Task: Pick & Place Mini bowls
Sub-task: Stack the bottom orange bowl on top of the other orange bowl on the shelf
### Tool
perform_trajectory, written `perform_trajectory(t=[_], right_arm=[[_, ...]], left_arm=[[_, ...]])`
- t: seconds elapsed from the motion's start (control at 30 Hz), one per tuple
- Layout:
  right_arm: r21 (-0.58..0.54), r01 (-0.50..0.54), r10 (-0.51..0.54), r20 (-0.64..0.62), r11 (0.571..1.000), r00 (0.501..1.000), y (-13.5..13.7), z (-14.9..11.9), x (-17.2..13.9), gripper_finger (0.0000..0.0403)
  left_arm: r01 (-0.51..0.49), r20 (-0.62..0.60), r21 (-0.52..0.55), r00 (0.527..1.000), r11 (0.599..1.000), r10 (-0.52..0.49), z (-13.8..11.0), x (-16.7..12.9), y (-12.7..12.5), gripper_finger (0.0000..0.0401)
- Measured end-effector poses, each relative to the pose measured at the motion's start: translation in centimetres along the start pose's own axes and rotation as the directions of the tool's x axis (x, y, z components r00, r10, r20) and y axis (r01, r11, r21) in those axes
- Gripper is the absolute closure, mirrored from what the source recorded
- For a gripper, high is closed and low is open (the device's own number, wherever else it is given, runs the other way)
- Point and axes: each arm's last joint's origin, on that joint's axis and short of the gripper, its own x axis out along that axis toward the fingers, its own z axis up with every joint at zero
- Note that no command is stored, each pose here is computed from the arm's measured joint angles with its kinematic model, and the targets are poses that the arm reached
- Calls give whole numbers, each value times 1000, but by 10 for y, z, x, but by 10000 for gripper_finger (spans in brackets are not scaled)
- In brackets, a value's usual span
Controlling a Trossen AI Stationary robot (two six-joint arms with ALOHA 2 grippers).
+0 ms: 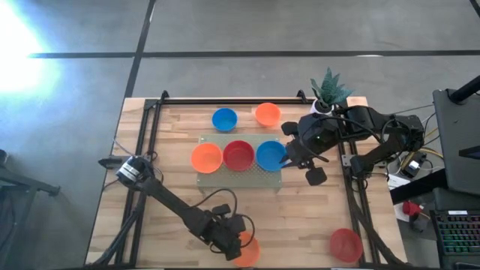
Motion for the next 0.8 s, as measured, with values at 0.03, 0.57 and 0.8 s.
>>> perform_trajectory(t=[0.03, 0.57, 0.8], right_arm=[[0, 0, 0, 0, 1000, 1000, 0, 0, 0, 346], [0, 7, -7, -1, 1000, 1000, 0, 0, 0, 346], [0, 7, -7, 1, 1000, 1000, 0, 0, 0, 346]], left_arm=[[9, 7, -13, 1000, 1000, -9, -1, 2, 1, 309], [79, -70, -11, 994, 997, -80, -6, 7, 3, 369], [95, -82, -18, 992, 995, -96, -1, -6, 5, 398]])
